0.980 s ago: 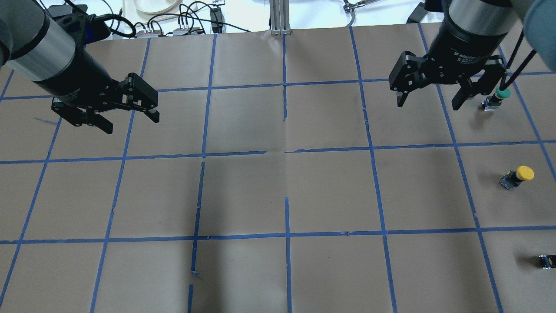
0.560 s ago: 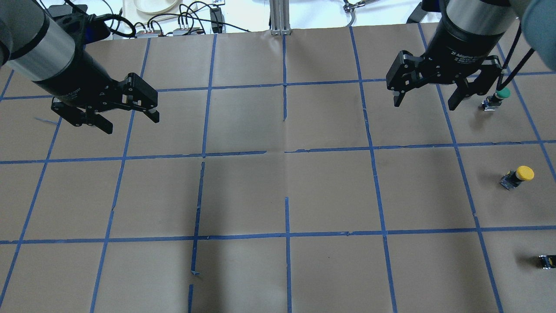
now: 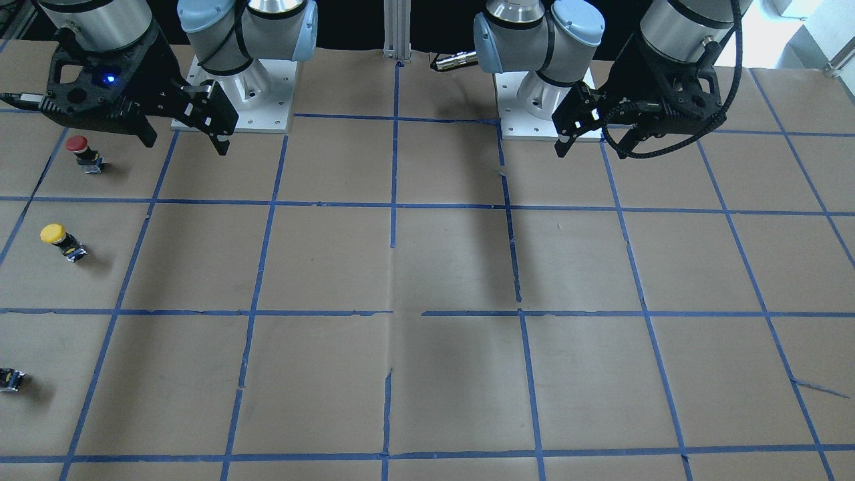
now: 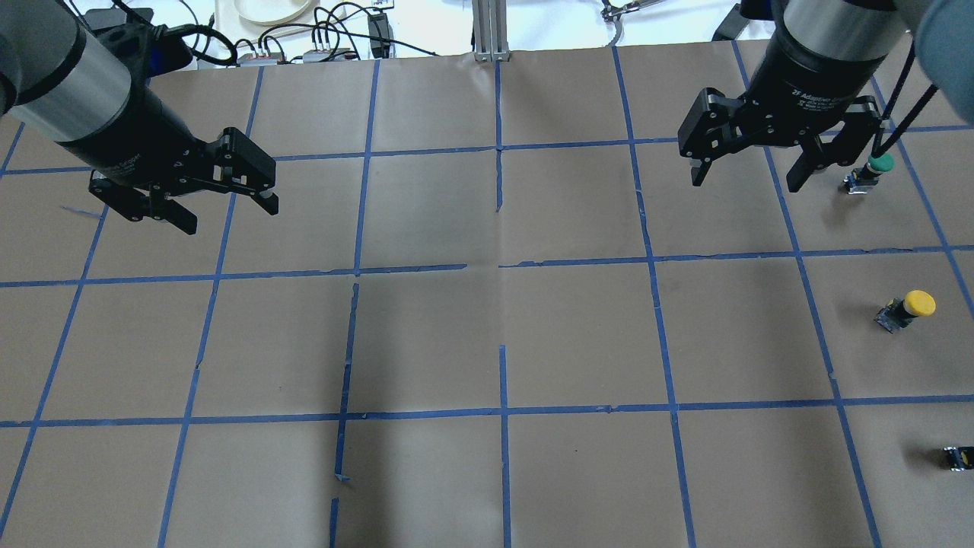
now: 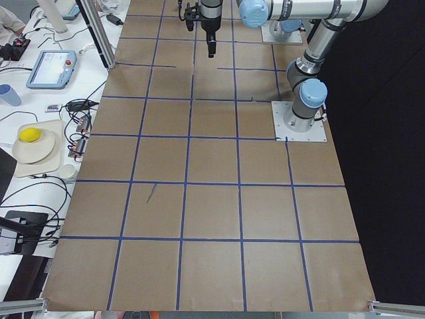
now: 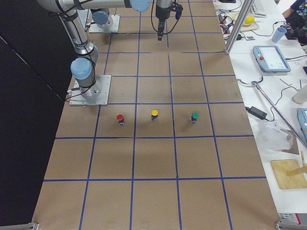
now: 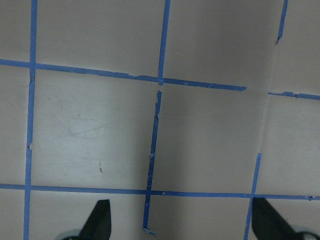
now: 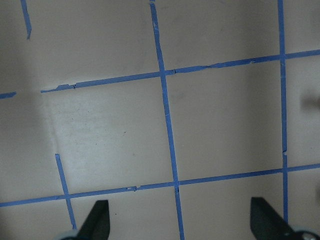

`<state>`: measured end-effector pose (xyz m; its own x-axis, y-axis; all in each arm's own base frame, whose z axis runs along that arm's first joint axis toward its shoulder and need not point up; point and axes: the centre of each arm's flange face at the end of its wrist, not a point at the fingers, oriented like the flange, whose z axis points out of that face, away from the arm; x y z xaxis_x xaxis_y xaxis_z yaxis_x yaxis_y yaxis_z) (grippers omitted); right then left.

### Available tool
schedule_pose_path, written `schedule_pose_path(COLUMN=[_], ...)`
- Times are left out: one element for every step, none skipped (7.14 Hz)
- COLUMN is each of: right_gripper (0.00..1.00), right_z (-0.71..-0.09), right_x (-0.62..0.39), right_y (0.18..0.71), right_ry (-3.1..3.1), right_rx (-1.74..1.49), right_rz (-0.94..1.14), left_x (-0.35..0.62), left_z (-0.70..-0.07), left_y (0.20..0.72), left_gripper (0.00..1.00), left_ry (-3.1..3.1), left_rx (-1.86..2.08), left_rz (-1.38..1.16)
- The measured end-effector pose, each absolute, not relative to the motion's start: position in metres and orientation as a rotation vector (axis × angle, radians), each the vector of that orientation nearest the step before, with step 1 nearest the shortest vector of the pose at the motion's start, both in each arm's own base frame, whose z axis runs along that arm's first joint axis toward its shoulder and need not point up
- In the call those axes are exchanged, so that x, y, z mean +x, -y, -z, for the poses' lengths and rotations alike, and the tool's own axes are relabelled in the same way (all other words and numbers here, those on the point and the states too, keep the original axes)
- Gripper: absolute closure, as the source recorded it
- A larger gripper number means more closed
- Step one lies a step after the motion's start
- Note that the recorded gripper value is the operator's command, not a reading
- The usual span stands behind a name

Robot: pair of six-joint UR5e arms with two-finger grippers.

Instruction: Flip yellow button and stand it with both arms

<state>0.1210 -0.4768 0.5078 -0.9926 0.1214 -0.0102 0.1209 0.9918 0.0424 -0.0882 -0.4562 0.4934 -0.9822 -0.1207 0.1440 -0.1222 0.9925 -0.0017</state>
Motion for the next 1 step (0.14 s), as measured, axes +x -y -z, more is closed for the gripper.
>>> schedule_pose_path(right_gripper=[0.0], right_z=[-0.5088], right_x=[0.1214], right_y=[0.4764], right_ry=[-3.119], right_rx=[0.19], right_rz=[-0.061], left_x=[-0.0882], left_z=[-0.4934], left_y=[0.4562], left_gripper=[0.0], left_ry=[2.992], left_rx=[0.183], left_rz=[-0.016])
